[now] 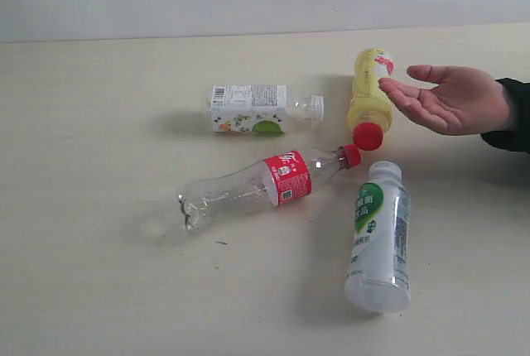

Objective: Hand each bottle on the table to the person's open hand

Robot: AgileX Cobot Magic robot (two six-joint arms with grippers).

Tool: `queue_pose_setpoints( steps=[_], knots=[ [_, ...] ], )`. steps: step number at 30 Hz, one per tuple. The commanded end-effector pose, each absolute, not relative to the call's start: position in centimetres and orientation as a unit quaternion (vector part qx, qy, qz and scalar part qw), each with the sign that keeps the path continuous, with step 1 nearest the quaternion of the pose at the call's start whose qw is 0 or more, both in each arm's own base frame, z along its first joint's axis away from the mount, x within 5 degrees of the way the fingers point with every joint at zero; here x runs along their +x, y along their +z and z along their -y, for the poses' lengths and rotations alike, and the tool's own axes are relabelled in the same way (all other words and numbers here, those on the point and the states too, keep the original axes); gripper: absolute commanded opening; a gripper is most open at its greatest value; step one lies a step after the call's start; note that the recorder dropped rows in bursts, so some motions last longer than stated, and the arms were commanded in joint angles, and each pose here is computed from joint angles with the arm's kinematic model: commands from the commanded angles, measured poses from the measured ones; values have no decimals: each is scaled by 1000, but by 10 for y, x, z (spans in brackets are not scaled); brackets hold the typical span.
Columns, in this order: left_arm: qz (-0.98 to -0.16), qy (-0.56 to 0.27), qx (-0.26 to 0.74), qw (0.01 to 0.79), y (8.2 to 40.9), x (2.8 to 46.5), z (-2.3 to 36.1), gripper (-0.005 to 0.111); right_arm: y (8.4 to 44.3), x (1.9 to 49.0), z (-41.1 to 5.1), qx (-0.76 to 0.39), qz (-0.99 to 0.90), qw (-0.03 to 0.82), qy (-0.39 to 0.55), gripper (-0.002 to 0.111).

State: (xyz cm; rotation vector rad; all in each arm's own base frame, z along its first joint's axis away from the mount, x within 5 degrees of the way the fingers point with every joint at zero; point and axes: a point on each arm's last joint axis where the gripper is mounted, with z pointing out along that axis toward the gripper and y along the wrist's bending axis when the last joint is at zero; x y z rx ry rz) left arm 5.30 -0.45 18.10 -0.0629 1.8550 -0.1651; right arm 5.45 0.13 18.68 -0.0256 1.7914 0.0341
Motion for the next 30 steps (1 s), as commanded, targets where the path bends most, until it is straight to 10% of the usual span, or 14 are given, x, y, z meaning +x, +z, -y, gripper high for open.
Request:
queue_pose_setpoints(
  steps=[1,30],
  knots=[
    [-797,-74,-32,599,180,53,4,4,187,55,-1,-12,-776,631,11,0],
    [-742,-128,-71,654,195,56,6,4,186,54,-1,-12,-778,628,11,0]
  ],
)
